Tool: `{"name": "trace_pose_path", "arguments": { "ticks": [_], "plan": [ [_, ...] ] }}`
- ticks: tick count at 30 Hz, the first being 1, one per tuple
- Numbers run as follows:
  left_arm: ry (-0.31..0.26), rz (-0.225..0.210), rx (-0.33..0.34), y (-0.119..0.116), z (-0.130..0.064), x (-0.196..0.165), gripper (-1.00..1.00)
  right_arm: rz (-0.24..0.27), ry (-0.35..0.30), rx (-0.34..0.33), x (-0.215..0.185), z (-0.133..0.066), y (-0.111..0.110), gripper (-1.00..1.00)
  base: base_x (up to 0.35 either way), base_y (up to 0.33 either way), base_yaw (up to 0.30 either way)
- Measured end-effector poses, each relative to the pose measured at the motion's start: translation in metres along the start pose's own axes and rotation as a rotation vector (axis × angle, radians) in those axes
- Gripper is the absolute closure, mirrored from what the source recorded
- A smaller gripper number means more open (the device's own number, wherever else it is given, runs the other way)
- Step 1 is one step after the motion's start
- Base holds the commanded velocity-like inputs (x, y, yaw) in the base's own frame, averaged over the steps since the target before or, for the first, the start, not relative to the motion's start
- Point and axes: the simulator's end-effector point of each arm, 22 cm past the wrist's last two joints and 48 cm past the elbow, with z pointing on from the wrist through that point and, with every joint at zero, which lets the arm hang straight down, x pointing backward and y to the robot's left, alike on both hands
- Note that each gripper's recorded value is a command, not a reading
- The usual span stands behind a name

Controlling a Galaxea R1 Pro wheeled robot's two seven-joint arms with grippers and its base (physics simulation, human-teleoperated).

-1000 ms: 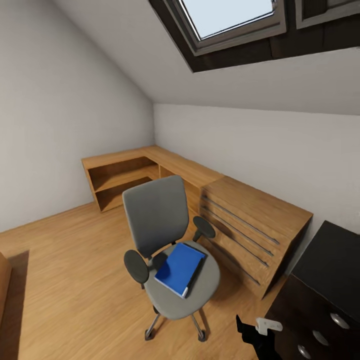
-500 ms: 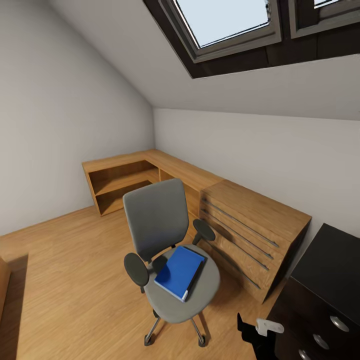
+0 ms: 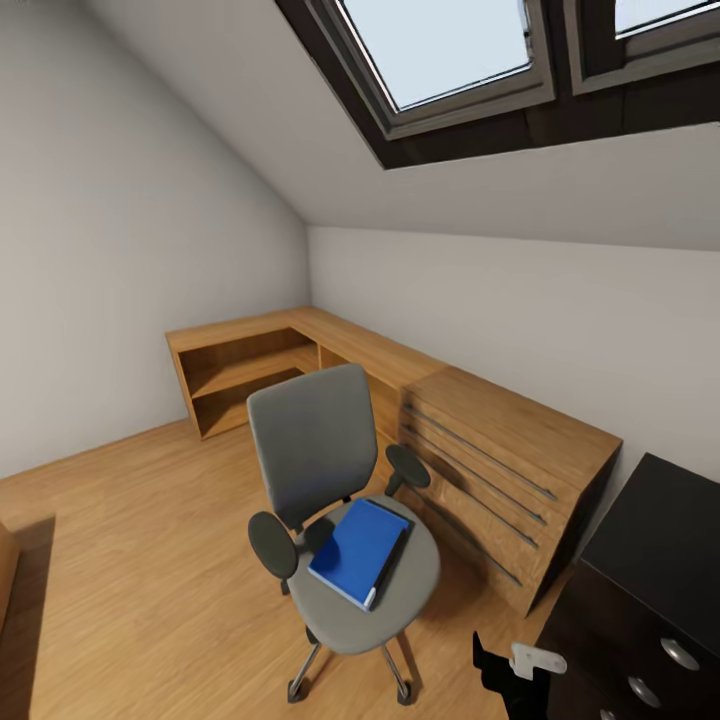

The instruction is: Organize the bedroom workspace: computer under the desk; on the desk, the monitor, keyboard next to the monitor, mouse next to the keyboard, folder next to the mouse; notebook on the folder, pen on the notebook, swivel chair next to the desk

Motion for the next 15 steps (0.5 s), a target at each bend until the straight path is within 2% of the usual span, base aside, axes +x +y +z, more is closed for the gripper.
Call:
{"name": "trace_pose_path", "arguments": {
  "ticks": [15],
  "plan": [
    [-0.005,-0.017,-0.009,0.002,0.003,-0.005,-1.00,0.004,-0.033,-0.004,-0.014,-0.001,0.002,-1.00,0.000,0.000,0.000]
  ]
}}
